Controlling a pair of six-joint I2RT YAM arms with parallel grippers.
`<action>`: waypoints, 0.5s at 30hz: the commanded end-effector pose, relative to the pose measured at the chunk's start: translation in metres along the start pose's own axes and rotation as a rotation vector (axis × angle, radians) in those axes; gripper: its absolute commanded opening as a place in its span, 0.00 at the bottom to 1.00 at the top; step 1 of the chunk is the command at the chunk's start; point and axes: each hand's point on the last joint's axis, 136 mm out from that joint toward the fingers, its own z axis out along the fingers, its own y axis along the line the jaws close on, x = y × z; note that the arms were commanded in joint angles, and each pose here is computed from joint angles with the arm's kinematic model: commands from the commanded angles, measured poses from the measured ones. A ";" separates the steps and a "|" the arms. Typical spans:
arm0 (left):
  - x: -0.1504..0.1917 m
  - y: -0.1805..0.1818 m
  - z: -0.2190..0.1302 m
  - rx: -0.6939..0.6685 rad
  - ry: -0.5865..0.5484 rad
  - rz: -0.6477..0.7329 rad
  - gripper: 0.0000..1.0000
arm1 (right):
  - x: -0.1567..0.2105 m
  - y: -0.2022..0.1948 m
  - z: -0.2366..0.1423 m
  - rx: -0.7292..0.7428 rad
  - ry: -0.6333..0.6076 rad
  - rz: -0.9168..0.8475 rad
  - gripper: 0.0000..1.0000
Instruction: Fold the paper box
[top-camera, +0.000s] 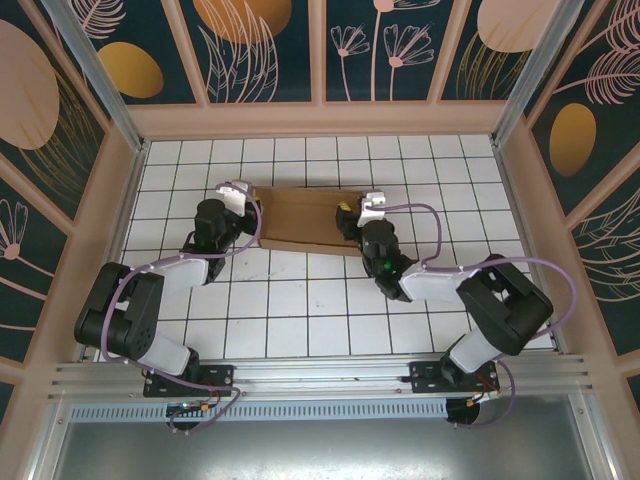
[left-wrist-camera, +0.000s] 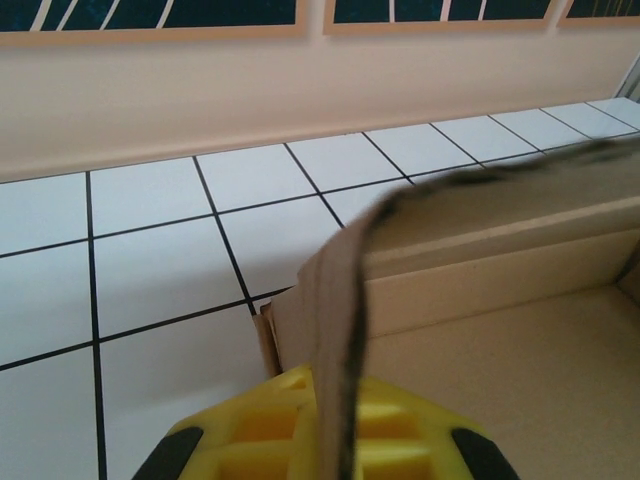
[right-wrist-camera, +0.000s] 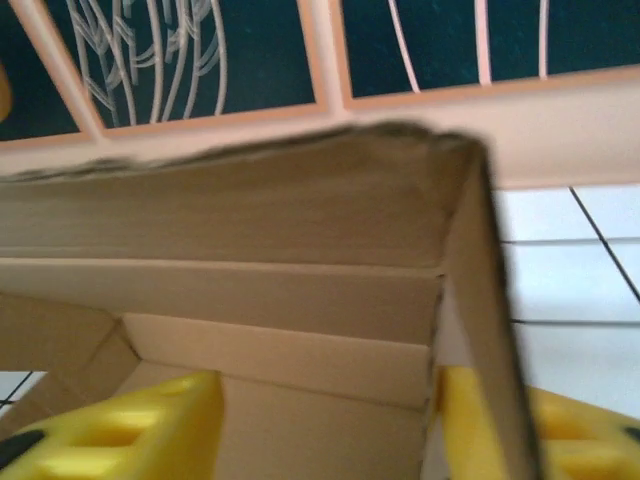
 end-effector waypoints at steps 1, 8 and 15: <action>0.019 -0.020 -0.001 0.078 0.065 0.002 0.00 | -0.033 0.027 -0.017 -0.138 -0.074 -0.004 0.67; 0.014 -0.022 0.004 0.088 0.057 -0.019 0.00 | -0.036 0.015 -0.043 -0.140 -0.045 0.001 0.76; 0.015 -0.032 0.013 0.110 0.062 -0.003 0.00 | -0.017 -0.001 -0.056 -0.110 0.026 0.059 0.78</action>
